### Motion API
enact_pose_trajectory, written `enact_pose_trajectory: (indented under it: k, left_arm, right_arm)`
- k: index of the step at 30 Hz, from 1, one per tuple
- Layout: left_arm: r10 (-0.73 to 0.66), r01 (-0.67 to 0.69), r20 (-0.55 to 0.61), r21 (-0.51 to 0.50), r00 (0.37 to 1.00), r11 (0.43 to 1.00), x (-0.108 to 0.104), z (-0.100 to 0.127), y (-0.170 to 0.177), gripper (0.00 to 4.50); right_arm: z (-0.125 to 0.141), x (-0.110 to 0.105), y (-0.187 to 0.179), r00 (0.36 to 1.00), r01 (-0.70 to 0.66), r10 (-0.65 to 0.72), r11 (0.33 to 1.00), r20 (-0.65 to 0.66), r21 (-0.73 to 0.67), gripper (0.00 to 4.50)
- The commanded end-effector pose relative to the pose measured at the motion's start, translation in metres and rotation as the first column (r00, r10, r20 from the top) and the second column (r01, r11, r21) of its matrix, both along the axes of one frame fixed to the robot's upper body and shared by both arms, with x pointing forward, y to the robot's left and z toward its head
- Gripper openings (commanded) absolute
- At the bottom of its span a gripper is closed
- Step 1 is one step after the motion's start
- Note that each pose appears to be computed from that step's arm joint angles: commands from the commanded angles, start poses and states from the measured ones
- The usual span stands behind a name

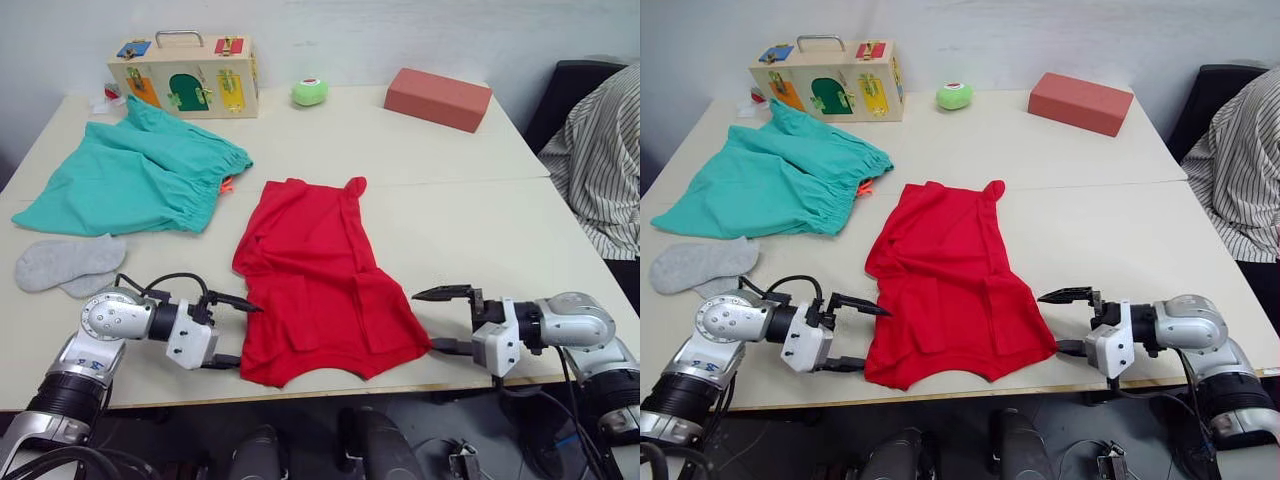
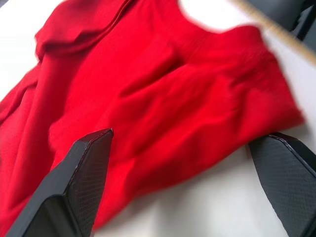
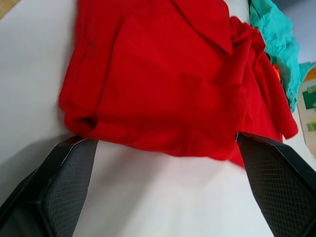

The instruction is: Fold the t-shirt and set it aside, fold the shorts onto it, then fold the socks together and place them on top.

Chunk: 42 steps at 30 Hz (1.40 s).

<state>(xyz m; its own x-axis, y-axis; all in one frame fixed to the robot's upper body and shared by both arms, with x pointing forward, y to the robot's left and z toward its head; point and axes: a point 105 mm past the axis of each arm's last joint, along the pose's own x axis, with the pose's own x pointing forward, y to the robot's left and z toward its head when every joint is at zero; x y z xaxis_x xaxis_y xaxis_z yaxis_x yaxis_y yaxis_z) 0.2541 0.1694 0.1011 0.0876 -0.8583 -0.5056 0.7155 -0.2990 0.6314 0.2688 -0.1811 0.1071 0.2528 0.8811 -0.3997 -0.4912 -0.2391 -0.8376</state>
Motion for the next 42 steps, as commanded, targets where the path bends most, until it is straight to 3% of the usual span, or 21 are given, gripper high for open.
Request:
enact_pose_trajectory:
  k: [1, 2, 5, 16, 17, 23, 28, 36, 42]
  left_arm:
    - [-0.078, 0.078, -0.035, 0.009, 0.996, 0.997, -0.013, -0.011, -0.010, 4.48]
    - [-0.082, 0.083, -0.041, 0.008, 0.996, 0.997, -0.015, -0.013, -0.012, 4.48]
    - [-0.080, 0.080, -0.038, 0.004, 0.996, 0.997, -0.014, -0.018, -0.018, 3.83]
    - [-0.024, 0.026, -0.098, 0.017, 0.995, 1.000, -0.010, -0.021, -0.013, 0.32]
    - [-0.018, 0.019, -0.115, 0.010, 0.993, 1.000, -0.012, -0.019, -0.012, 0.02]
    - [0.023, -0.029, -0.317, -0.014, 0.948, 0.999, -0.055, -0.004, 0.001, 0.02]
    - [0.068, -0.066, -0.435, 0.020, 0.898, 0.998, -0.077, 0.000, 0.005, 0.02]
    - [0.113, -0.102, -0.545, 0.051, 0.831, 0.993, -0.099, 0.005, -0.001, 0.02]
    - [0.146, -0.135, -0.590, 0.064, 0.794, 0.989, -0.105, 0.005, 0.003, 0.02]
  right_arm:
    - [-0.020, -0.011, 0.008, 0.996, -0.055, 0.052, 0.998, -0.070, -0.040, 4.50]
    - [-0.022, -0.012, 0.009, 0.995, -0.062, 0.058, 0.997, -0.079, -0.045, 4.50]
    - [-0.025, -0.012, 0.012, 0.993, -0.057, 0.053, 0.998, -0.107, -0.033, 3.84]
    - [-0.020, -0.014, 0.024, 0.990, -0.078, 0.078, 0.997, -0.115, 0.005, 0.00]
    - [-0.018, -0.016, 0.025, 0.990, -0.082, 0.083, 0.997, -0.116, 0.014, 0.00]
    - [0.001, -0.033, 0.024, 0.985, -0.061, 0.070, 0.996, -0.159, 0.066, 0.00]
    - [0.003, -0.062, 0.020, 0.953, -0.064, 0.079, 0.996, -0.293, 0.061, 0.00]
    - [-0.009, -0.107, 0.007, 0.836, -0.043, 0.033, 0.999, -0.547, -0.006, 0.00]
    - [-0.005, -0.118, 0.004, 0.739, -0.013, -0.012, 0.999, -0.673, -0.031, 0.00]
